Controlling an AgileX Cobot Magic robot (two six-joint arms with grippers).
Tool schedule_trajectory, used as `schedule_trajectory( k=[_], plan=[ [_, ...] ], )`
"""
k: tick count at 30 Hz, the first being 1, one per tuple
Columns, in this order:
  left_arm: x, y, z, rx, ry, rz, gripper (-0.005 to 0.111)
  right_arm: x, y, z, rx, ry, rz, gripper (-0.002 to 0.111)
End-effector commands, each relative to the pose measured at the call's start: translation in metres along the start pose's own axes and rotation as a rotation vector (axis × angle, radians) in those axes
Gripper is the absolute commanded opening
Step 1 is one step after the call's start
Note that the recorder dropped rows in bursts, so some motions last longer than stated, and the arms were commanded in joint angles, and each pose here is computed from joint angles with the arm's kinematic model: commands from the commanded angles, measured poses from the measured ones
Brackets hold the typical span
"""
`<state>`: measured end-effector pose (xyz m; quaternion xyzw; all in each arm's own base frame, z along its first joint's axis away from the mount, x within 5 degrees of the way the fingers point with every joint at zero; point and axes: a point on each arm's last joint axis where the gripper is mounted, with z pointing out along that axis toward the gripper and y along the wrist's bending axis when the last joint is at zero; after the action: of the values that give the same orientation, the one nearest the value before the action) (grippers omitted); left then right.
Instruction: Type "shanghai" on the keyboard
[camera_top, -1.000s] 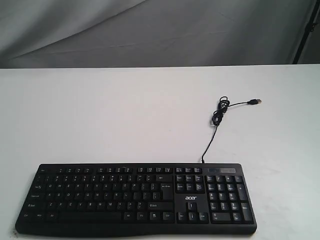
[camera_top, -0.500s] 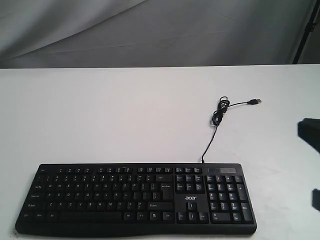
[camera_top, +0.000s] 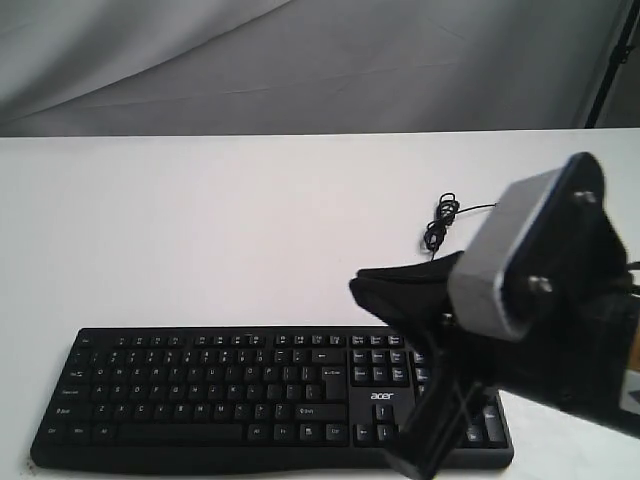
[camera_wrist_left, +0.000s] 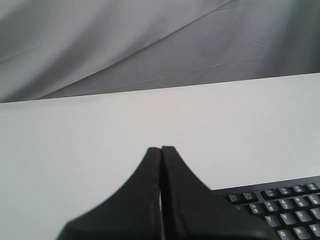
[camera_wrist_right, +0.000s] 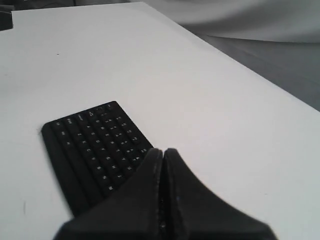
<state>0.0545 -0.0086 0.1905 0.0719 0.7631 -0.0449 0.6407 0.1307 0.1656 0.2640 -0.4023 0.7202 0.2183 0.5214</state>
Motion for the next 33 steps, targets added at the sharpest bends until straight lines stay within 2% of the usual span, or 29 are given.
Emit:
schedule_trajectory(
  k=[1, 9, 14, 21, 27, 33],
  plan=[
    [0.001, 0.000, 0.000, 0.003, -0.002, -0.002, 0.000, -0.009, 0.010, 0.026, -0.045, 0.030, 0.117, 0.000],
    [0.001, 0.000, 0.000, 0.003, -0.002, -0.002, 0.000, -0.015, 0.030, 0.073, -0.108, 0.087, 0.130, 0.000],
    [0.001, 0.000, 0.000, 0.003, -0.002, -0.002, 0.000, -0.023, 0.039, 0.105, -0.137, 0.102, 0.035, 0.000],
    [0.001, 0.000, 0.000, 0.003, -0.002, -0.002, 0.000, -0.018, 0.046, 0.159, -0.130, 0.277, -0.016, 0.000],
    [0.001, 0.000, 0.000, 0.003, -0.002, -0.002, 0.000, -0.002, 0.051, 0.199, -0.131, 0.355, -0.032, 0.000],
    [0.001, 0.000, 0.000, 0.003, -0.002, -0.002, 0.000, 0.025, 0.055, 0.215, -0.135, 0.421, -0.023, 0.000]
  ],
)
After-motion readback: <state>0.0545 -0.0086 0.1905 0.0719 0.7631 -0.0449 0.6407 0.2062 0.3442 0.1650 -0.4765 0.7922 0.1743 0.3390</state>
